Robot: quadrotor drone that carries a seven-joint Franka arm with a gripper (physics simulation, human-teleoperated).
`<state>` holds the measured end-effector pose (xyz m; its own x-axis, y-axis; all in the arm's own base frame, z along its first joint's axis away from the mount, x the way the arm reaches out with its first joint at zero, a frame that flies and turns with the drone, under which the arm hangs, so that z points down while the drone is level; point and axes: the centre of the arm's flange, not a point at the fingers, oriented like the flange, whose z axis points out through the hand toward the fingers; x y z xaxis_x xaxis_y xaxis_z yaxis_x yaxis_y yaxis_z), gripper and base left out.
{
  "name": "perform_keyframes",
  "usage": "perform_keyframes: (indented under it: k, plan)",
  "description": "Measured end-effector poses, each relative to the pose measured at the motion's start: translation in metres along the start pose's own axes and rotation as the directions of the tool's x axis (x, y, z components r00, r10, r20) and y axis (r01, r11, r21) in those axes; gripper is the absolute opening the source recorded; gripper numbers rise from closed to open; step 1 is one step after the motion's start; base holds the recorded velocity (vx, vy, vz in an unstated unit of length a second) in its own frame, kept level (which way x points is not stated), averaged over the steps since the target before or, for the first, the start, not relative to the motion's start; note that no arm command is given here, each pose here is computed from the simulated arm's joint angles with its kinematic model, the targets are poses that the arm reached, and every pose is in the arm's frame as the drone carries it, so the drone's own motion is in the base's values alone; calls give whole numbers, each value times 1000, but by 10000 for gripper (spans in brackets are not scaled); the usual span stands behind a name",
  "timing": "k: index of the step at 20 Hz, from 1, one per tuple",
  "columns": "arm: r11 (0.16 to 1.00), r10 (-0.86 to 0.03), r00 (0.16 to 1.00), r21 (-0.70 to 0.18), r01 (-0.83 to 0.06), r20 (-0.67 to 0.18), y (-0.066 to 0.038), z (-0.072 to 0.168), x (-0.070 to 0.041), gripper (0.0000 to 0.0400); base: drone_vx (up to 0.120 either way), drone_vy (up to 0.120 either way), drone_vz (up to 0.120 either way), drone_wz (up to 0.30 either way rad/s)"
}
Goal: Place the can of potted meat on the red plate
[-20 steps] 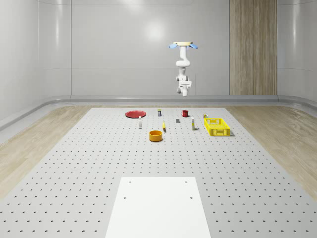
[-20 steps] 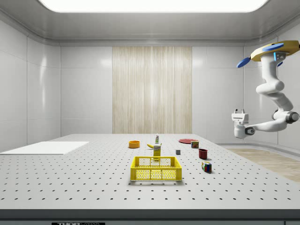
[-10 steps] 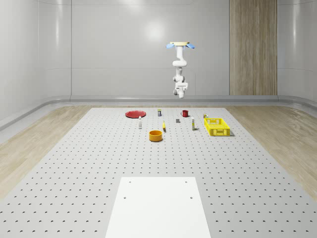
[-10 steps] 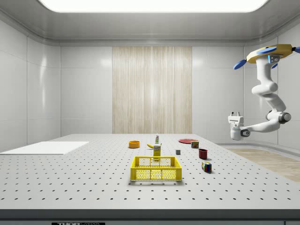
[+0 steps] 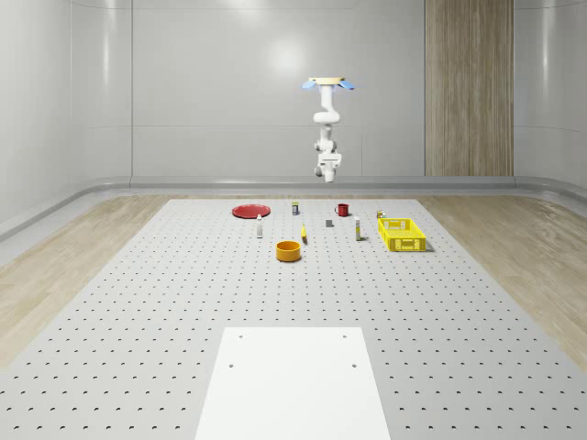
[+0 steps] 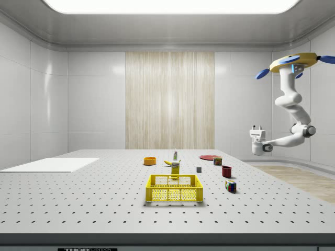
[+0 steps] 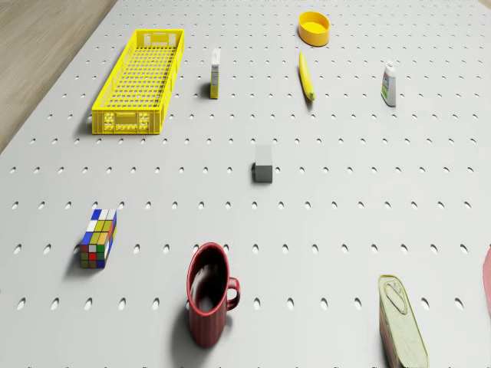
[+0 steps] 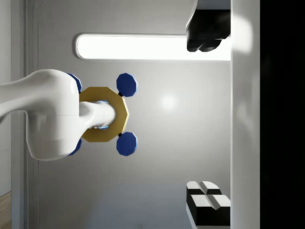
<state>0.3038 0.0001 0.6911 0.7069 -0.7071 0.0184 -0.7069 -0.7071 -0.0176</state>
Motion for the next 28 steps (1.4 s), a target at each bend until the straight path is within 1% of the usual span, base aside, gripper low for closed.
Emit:
perform_keyframes:
  k: [19, 28]
  plan:
    - [1000, 0, 1000, 0, 0, -20, 0, 0, -2, 400, 0, -120, 0, 0]
    - [1000, -1, 998, -31, -1, -61, -3, 0, -6, 400, 0, -120, 0, 0]
